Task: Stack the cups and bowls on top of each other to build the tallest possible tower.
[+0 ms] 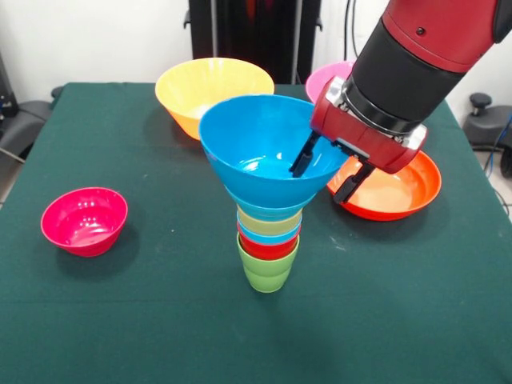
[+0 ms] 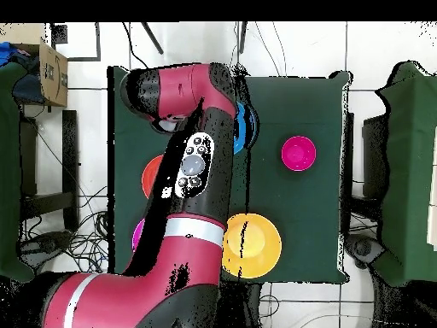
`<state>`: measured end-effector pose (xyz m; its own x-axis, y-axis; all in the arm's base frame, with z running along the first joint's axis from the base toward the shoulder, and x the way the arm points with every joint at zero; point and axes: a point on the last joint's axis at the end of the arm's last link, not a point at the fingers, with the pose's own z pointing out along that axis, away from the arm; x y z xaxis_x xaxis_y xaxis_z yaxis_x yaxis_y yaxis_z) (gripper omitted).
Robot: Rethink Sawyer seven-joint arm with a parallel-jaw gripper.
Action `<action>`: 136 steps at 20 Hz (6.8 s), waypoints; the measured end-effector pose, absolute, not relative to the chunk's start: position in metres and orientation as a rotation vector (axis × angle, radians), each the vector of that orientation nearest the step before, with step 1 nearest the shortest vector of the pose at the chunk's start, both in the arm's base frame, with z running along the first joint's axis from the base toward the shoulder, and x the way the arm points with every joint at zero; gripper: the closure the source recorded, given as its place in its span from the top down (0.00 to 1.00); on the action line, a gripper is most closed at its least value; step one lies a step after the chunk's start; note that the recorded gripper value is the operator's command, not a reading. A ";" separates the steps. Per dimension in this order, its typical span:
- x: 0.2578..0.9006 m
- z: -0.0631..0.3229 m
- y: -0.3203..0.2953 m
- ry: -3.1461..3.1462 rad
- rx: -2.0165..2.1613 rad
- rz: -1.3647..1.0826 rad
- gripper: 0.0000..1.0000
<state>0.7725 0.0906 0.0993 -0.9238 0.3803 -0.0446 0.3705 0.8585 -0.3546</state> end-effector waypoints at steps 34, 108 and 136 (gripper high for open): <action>0.762 0.128 0.089 -2.877 -0.668 0.552 1.00; 0.710 0.215 0.184 -2.920 -0.865 0.476 1.00; 0.670 0.130 0.146 -3.054 -1.090 0.302 1.00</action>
